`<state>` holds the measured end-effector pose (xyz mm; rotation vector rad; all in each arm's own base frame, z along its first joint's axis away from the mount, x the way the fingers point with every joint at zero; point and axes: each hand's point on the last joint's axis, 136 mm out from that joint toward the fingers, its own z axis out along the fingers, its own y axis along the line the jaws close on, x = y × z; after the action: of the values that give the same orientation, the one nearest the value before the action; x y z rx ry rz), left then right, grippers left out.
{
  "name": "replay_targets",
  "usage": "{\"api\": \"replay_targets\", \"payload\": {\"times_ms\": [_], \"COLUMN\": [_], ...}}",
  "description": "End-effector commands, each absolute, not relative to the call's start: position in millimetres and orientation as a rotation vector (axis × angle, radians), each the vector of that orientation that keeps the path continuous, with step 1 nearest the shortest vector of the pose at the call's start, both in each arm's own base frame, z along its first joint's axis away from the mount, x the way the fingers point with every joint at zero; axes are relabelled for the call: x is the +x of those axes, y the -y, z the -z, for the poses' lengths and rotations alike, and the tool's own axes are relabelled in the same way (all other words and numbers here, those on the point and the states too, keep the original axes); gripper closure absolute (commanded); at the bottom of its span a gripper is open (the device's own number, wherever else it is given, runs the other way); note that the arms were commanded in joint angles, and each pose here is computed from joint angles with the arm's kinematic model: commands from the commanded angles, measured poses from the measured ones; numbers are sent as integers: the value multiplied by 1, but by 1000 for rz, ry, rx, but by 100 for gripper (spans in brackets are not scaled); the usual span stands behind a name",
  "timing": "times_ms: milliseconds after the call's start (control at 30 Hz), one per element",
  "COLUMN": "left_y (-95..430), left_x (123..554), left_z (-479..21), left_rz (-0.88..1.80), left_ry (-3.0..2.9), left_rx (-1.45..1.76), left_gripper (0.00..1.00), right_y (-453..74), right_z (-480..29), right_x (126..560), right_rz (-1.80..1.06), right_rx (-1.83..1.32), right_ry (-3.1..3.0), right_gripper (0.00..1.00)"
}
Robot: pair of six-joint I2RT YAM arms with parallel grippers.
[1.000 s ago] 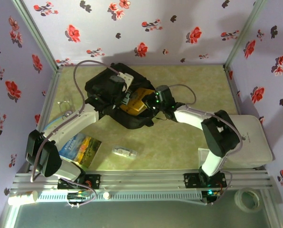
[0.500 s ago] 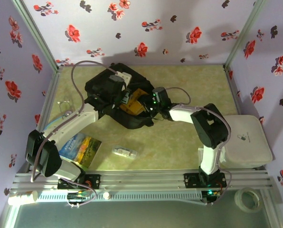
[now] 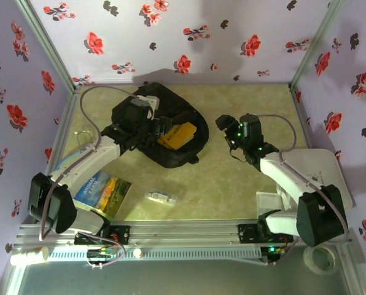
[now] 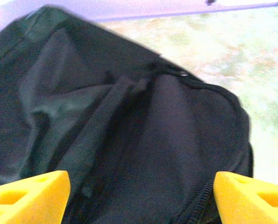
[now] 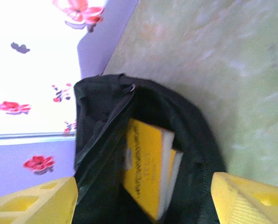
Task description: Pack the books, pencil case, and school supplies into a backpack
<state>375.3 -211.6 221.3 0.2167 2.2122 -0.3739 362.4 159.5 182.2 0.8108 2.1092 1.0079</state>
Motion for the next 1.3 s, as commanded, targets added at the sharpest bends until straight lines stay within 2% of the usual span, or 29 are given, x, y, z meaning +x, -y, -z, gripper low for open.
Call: {"api": "replay_targets", "payload": {"times_ms": [0,233,567,733,867,1100,1267], "left_y": [162,120,104,119,111,92,112], "left_x": [378,374,362,348,346,368,390], "left_z": [-192,-155,-185,-215,-222,-157,-111], "left_rz": [394,496,569,662,650,596,658], "left_ry": [-2319,-2331,-2184,-2103,-2083,-2273,-2438], "left_rx": [-162,-491,-430,-232,-267,-625,-702], "left_gripper": [17,8,6,6,5,7,11], "right_y": [-134,-135,-136,-136,-139,-140,-139], "right_z": [-169,-169,-162,-160,-158,-157,-158], "right_x": [355,358,360,361,363,364,362], "right_rz": [-806,-794,-793,-794,-801,-810,-802], "right_rx": [802,795,812,818,821,822,818], "right_ry": [-2153,-2161,-2175,-2175,-2179,-2183,-2185], "right_gripper": [23,22,22,21,21,21,21]}}
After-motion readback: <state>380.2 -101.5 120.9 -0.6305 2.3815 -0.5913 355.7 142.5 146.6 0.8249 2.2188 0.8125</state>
